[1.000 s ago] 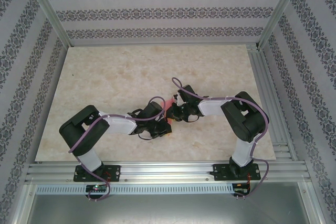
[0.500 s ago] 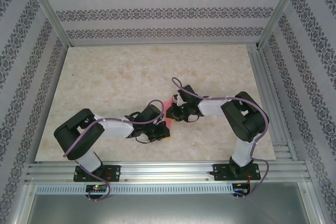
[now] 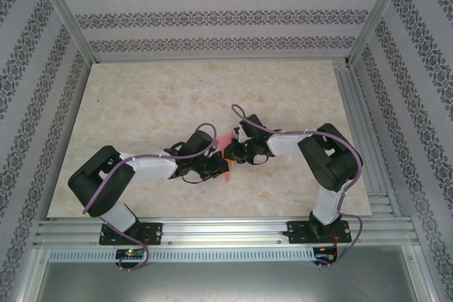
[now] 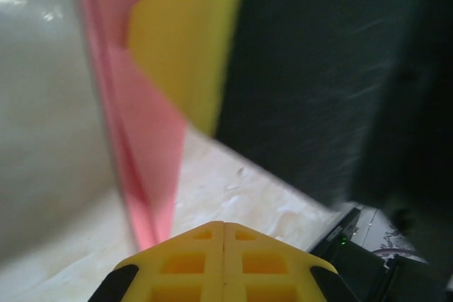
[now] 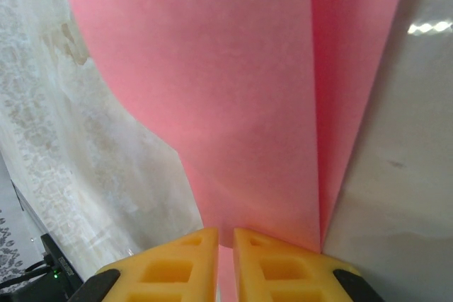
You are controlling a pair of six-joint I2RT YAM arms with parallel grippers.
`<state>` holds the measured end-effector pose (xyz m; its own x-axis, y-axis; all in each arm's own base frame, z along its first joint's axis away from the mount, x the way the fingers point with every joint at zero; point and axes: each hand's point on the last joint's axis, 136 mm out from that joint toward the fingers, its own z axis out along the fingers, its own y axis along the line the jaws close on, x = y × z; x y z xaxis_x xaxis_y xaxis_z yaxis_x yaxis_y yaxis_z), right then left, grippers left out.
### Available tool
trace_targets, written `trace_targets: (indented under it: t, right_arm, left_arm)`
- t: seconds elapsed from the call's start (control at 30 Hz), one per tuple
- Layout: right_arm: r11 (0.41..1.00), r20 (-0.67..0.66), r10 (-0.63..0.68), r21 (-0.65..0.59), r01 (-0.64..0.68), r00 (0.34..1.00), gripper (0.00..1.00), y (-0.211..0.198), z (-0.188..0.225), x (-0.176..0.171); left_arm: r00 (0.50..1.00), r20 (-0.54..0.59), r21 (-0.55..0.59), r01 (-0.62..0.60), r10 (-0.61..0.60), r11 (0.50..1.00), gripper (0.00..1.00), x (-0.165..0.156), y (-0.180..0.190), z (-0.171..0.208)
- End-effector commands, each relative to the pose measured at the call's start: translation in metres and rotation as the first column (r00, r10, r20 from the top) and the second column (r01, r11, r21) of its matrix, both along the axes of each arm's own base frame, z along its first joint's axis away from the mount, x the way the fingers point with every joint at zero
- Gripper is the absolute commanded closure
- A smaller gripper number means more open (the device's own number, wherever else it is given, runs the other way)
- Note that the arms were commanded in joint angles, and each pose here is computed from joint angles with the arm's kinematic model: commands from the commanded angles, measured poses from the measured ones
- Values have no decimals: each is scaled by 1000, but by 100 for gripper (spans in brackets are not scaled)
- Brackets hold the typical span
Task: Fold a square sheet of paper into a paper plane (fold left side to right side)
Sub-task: Fold the wing for the fifth time at the center of the table.
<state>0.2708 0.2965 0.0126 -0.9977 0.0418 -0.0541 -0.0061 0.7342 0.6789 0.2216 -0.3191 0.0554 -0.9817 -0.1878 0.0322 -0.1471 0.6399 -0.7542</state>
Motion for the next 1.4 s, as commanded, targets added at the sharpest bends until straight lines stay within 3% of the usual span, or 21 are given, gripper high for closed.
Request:
trace_targets:
  t: [0.0, 0.53, 0.73, 0.9, 1.1, 1.37]
  right_arm:
    - [983, -63, -43, -183, 31, 997, 84, -32, -41, -14]
    - [992, -56, -63, -116, 56, 996, 83, -22, -32, -6]
    - [997, 0, -82, -10, 82, 997, 83, -10, 1, 12]
    - [994, 83, -105, -25, 107, 991, 83, -29, 35, 25]
    - [994, 95, -95, -35, 99, 991, 90, -43, 42, 6]
    - [999, 72, -48, 16, 47, 996, 92, -6, 31, -6]
  left_arm:
    - [999, 44, -28, 28, -26, 999, 100, 13, -9, 11]
    - [999, -45, 37, 7, -5, 999, 100, 2, 2, -40]
    - [997, -76, 125, 4, 6, 992, 100, -9, 20, -66]
    - [997, -83, 135, -2, 13, 991, 100, -11, 23, -70]
    - [997, -76, 143, 5, 6, 990, 100, -11, 23, -68]
    - [997, -76, 142, 7, 3, 990, 100, -11, 21, -67]
